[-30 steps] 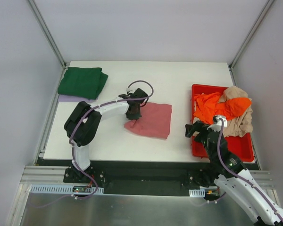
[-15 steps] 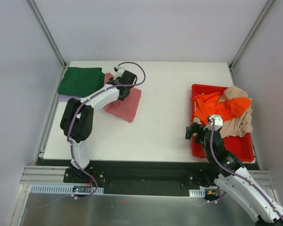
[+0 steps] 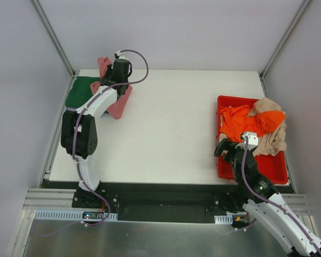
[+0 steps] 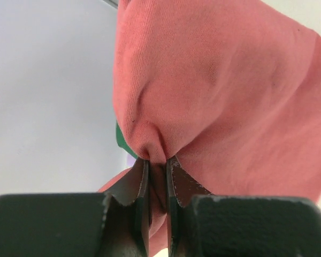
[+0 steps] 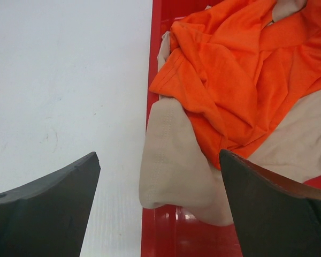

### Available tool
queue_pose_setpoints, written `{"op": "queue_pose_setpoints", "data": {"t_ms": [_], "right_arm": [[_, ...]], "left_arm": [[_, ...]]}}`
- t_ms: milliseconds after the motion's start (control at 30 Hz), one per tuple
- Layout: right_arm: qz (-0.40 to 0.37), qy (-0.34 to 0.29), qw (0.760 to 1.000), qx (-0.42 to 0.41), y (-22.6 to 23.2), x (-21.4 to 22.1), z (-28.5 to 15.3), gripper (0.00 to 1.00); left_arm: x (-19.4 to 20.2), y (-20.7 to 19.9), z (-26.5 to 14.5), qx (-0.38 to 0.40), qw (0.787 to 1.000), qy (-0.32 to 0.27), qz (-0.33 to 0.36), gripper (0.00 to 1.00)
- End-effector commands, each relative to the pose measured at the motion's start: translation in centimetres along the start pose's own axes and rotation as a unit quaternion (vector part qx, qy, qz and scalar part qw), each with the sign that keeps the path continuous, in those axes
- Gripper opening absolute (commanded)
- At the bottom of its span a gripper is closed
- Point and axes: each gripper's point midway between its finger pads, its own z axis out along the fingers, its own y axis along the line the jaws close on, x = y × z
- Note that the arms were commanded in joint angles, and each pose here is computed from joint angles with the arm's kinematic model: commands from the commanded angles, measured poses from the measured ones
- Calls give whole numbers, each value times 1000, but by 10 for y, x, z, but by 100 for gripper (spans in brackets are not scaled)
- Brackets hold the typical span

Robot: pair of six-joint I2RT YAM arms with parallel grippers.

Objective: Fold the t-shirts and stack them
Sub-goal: Put the neatly folded tshirt into the corner of the board with the left arm

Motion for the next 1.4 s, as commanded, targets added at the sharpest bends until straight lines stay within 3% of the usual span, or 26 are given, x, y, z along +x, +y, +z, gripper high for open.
{"op": "queue_pose_setpoints", "data": {"t_ms": [0,400,700,967,1367], "right_arm": [[21,-42,998,29,-12,-15,-1,96],[32,-53,997,55,-21,-13,0,96],[41,-55,996,50,-21,-14,-2,96],[45,-57,996,45,-21,-15,-4,96],[38,-50,997,54,-22,-16,-3,96]], "left_arm": [[-53,46,-17,-33,997,-73,-14,0],[-84,96,-59,-42,989,-134,-51,0],[-88,103,-73,-31,987,-149,-58,0],[-79,100,-48,-48,991,-119,-43,0],[-47,102,24,-72,994,-57,-52,0]]}}
